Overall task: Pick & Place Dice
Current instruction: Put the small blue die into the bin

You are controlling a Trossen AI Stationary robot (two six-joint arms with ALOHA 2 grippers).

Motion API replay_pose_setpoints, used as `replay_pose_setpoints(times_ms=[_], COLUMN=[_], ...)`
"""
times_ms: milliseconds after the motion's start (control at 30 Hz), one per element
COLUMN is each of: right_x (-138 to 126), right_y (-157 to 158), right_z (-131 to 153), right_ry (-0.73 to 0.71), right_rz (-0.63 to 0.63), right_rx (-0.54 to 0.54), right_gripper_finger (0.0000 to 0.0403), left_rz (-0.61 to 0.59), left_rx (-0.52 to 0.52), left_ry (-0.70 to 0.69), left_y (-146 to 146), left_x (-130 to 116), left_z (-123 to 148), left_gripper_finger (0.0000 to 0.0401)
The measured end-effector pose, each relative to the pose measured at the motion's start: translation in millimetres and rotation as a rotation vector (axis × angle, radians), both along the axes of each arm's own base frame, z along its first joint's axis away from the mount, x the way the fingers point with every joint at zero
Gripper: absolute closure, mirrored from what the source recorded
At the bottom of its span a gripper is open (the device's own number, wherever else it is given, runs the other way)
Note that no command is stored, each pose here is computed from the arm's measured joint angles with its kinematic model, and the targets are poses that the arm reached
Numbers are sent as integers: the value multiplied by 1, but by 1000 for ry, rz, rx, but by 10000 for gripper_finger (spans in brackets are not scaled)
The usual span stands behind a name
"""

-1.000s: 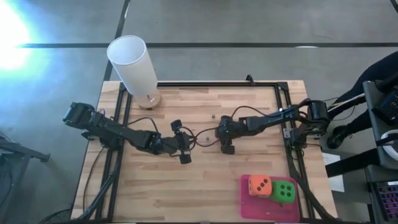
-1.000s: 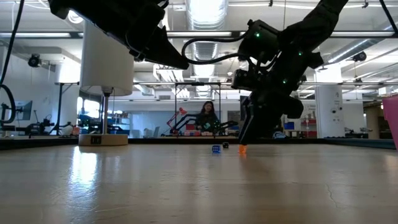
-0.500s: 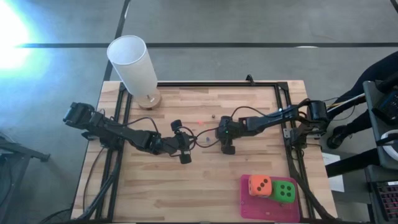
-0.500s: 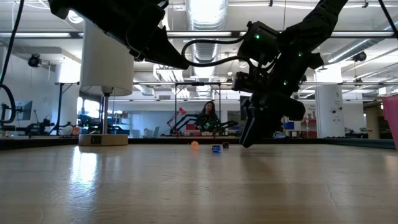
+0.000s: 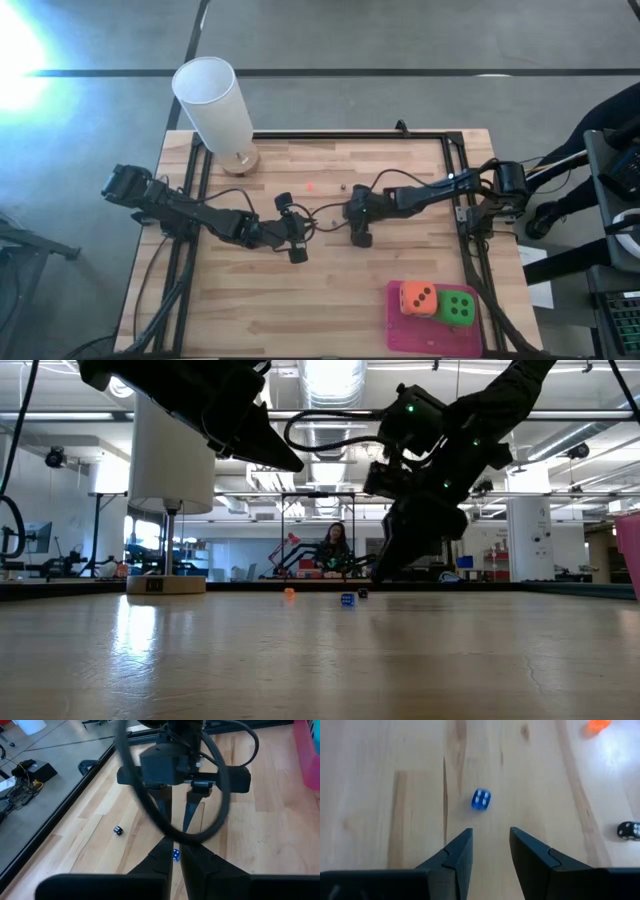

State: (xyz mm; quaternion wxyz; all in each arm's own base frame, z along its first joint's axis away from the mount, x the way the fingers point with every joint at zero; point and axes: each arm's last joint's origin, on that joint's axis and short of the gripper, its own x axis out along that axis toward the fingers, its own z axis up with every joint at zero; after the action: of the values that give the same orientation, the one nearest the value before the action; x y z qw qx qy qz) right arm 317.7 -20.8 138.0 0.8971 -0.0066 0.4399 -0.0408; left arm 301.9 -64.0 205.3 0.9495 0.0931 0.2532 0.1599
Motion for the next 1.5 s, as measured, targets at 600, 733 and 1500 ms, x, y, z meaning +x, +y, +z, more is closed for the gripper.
replay_pose_setpoints(times_ms=[600,733,1500], right_x=[8,12,24], right_y=[3,6,2], right_z=[5,2,-29], right_ry=[-98,-131,-97], right_rz=[-35,-24,-33], right_rx=[29,27,15], right_gripper_finger=[250,235,239], left_rz=[-1,-1,0], left_rx=[2,2,-2], left_ry=[1,1,0], left_y=[0,0,0], left_x=[0,0,0], left_z=[0,0,0], left_gripper_finger=[365,365,366])
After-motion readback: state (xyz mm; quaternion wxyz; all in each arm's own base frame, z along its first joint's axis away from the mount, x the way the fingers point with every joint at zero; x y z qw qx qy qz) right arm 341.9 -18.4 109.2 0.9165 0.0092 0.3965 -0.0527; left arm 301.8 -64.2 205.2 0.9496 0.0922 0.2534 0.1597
